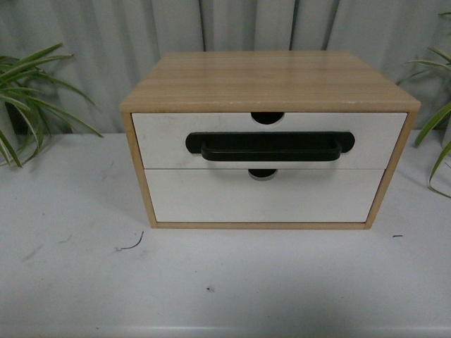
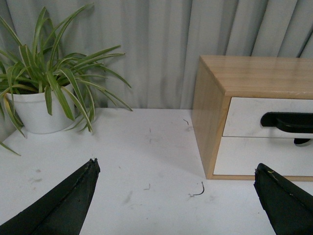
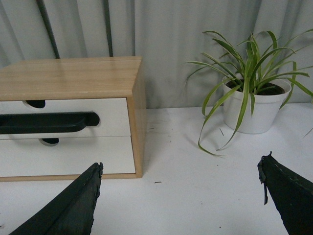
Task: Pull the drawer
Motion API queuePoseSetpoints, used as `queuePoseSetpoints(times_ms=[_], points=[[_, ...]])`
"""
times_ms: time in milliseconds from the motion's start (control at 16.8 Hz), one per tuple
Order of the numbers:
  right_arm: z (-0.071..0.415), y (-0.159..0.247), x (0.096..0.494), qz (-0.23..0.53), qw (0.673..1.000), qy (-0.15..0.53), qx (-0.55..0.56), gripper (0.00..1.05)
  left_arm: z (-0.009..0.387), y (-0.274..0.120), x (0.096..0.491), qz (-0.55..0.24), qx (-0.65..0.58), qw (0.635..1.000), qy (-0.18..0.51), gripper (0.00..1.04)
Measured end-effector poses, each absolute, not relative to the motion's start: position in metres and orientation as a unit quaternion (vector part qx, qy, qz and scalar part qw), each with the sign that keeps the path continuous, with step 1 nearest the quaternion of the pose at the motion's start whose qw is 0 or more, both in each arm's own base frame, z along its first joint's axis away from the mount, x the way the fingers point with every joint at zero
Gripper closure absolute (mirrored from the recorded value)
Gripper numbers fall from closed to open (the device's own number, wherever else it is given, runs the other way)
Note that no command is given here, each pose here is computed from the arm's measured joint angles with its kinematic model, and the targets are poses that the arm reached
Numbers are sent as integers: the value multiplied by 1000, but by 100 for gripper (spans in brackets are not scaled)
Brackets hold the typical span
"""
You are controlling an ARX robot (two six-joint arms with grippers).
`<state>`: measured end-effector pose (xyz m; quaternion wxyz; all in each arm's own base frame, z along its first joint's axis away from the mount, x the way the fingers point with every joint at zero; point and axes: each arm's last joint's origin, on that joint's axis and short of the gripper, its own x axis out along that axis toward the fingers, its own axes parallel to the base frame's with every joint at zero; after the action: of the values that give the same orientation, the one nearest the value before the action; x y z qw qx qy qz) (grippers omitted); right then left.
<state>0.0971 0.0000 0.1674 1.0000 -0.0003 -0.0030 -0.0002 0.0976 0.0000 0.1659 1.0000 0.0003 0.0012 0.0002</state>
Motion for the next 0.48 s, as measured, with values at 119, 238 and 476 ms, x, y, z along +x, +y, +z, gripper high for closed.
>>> queuePoseSetpoints(times_ms=[119,238,476], points=[[167,0,97,0,1000,-3,0,6,166,0,98,0,0,1000,1,7],[167,0,97,0,1000,-3,0,6,166,0,98,0,0,1000,1,7],[167,0,97,0,1000,-3,0,6,166,0,98,0,0,1000,1,7]])
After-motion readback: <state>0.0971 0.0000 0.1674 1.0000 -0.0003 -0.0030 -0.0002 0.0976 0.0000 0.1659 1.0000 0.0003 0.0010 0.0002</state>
